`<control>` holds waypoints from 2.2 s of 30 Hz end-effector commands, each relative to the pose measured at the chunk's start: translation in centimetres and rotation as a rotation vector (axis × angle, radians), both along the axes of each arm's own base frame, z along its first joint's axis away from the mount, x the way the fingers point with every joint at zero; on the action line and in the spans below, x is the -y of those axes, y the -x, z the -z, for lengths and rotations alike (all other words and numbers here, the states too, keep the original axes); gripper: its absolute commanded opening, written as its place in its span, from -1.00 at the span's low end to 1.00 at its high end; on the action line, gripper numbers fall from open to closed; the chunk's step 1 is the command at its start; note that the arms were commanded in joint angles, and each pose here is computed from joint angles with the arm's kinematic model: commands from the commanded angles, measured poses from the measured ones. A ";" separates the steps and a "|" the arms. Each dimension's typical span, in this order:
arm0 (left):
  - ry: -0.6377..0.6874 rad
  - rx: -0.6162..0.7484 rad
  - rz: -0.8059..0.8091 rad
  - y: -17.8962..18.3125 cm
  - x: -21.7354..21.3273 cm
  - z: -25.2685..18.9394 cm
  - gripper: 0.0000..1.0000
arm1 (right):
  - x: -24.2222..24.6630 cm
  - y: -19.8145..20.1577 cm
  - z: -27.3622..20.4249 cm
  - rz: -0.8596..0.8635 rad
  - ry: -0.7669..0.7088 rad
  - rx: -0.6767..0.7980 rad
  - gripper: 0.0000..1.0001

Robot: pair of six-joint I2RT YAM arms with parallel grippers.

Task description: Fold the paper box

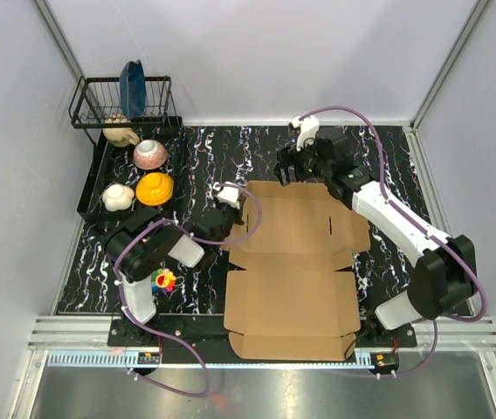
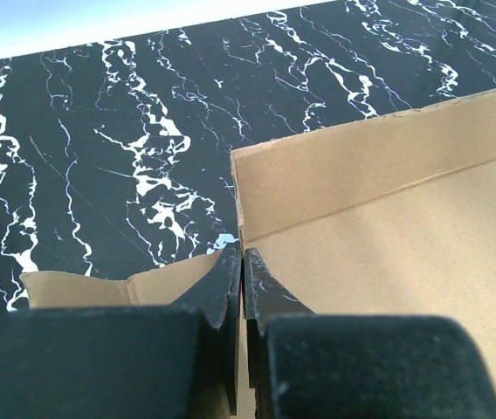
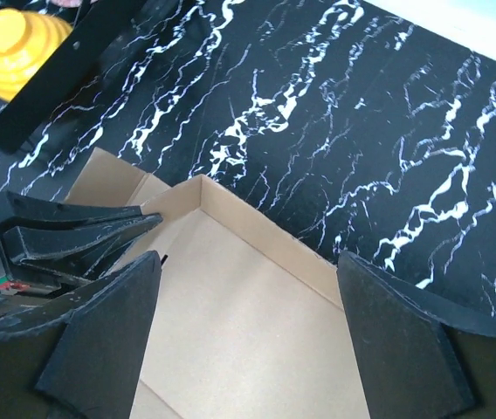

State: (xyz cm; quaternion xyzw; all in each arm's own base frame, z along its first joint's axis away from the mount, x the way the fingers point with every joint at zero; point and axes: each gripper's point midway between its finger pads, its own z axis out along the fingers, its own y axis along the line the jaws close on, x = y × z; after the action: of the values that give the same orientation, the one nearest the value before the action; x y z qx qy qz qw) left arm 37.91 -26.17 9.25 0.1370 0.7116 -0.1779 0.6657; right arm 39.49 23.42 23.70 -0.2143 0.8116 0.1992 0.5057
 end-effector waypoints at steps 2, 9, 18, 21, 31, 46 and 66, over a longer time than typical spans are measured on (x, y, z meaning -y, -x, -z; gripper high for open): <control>0.197 0.341 0.000 0.4 0.7 -9.8 -1.00 | -2.2 0.6 2.2 -0.239 0.082 0.070 0.71; 0.192 0.340 0.028 1.1 1.0 -9.8 -1.00 | -2.7 0.0 6.6 -0.329 0.174 0.053 0.61; 0.150 0.364 0.041 1.4 0.9 -9.9 -1.00 | -5.0 -1.5 9.4 -0.411 0.190 -0.001 0.45; 0.143 0.369 0.057 1.6 1.1 -9.9 -1.00 | -5.3 -2.2 10.4 -0.409 0.196 -0.004 0.40; 0.139 0.370 0.067 1.7 1.2 -9.9 -1.00 | -6.3 -4.0 13.1 -0.430 0.224 -0.039 0.32; 0.119 0.382 0.081 1.8 1.4 -9.9 -1.00 | -6.7 -4.3 15.2 -0.455 0.241 -0.081 0.00; 0.159 0.389 -0.119 0.8 -2.2 -13.7 0.19 | -4.5 -0.4 16.4 -0.332 0.316 -0.164 -1.00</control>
State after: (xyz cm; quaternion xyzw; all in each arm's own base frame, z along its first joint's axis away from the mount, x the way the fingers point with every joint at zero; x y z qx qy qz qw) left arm 37.09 -25.49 10.52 0.1757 0.6935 -0.1266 0.6872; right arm 40.49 28.26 4.63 -0.4219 0.8211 0.1958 0.3309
